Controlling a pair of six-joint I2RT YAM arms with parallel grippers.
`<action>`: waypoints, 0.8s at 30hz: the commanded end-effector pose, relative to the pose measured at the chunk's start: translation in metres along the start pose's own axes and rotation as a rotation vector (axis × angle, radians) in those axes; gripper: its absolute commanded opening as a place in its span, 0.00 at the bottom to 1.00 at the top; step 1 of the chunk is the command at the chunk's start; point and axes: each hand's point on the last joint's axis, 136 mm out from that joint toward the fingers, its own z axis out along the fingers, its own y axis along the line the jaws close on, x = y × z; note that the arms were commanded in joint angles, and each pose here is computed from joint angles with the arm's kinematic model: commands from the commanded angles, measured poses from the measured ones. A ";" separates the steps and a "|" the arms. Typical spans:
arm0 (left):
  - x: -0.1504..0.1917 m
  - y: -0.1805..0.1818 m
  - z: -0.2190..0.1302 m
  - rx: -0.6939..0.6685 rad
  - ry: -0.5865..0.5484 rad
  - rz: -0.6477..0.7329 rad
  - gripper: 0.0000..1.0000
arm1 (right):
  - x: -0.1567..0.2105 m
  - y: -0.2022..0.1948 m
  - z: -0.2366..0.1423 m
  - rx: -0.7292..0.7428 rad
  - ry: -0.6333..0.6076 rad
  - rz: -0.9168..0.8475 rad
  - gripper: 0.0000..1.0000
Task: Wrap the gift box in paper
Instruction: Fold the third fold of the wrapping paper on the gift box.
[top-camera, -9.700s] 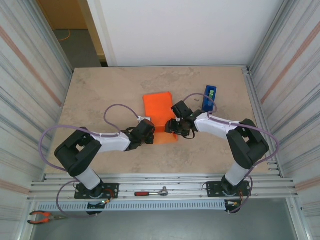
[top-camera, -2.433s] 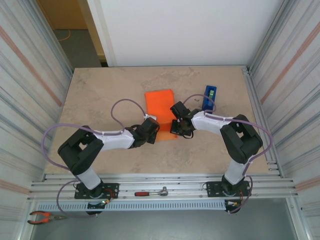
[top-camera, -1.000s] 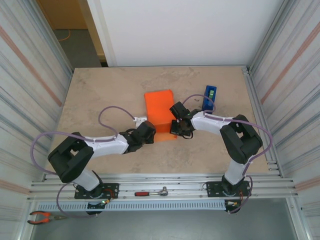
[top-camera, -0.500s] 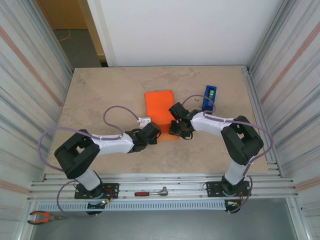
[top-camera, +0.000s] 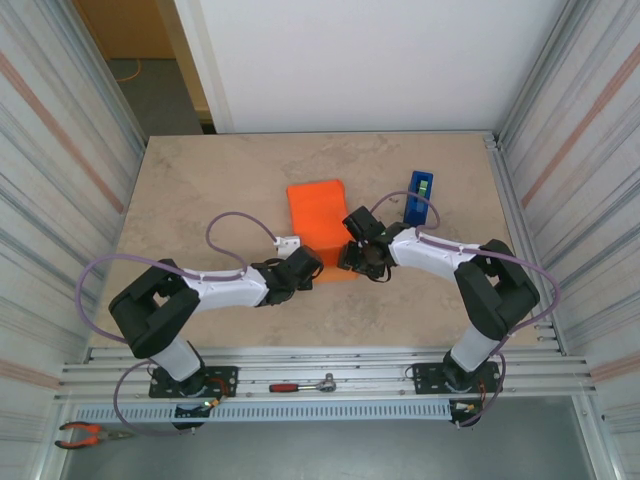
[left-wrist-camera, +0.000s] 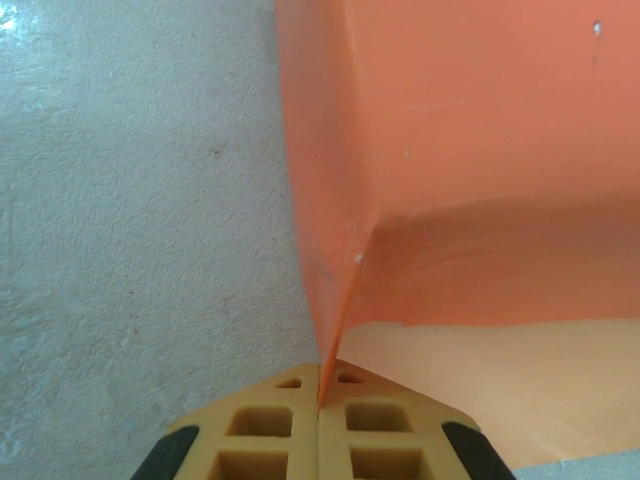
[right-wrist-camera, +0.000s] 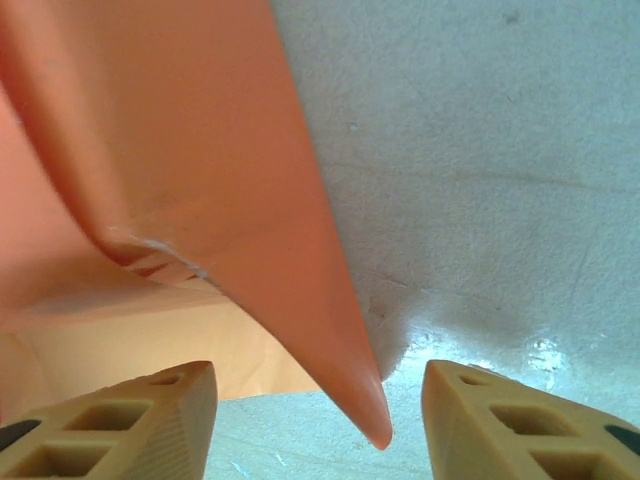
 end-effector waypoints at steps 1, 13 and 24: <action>-0.002 0.005 -0.005 -0.035 -0.008 0.004 0.00 | 0.008 -0.003 0.006 0.021 0.019 0.012 0.50; -0.003 0.001 -0.002 -0.038 -0.001 0.029 0.00 | 0.010 0.001 0.010 0.021 0.025 -0.004 0.04; -0.003 0.003 -0.003 -0.044 -0.001 0.033 0.00 | -0.002 -0.008 -0.017 0.101 -0.049 -0.070 0.85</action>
